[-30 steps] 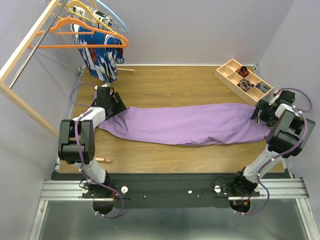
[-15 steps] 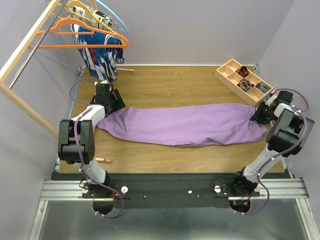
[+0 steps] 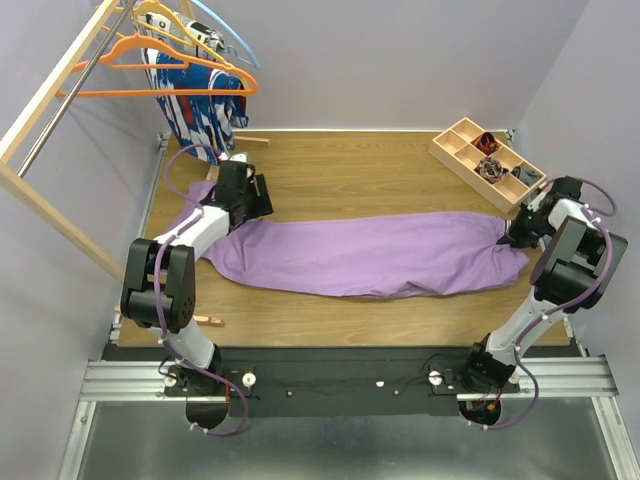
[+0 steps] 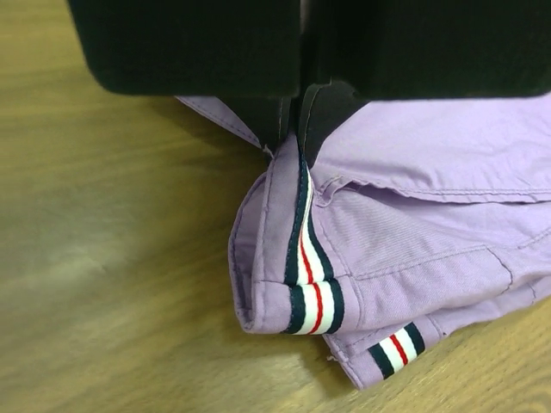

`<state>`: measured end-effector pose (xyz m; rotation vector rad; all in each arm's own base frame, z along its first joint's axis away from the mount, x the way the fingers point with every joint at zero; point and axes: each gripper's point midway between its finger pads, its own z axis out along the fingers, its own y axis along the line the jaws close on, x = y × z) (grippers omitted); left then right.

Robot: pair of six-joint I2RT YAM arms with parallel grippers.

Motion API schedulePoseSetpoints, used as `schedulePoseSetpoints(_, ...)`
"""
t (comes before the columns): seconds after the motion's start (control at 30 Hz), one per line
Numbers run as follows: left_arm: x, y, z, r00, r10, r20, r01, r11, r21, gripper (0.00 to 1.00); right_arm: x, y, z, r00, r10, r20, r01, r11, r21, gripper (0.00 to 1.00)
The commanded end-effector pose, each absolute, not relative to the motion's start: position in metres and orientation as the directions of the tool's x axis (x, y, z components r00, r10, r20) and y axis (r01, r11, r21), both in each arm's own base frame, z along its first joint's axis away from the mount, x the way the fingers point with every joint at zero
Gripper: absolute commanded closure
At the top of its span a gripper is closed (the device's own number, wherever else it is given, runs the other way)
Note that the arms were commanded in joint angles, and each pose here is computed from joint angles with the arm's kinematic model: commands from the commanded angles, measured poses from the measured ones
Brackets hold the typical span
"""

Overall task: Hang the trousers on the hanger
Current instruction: Fold the trousers

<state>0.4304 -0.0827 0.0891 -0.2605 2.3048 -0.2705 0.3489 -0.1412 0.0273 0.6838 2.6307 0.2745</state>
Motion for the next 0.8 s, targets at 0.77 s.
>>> schedulePoseSetpoints(0.77,0.370,-0.389,0.130,-0.673,0.223,-0.705,0.648,0.638,-0.416,0.23,0.366,-0.207,0.232,-0.590,0.476,-0.651,0.584,0.809,0.063,0.99)
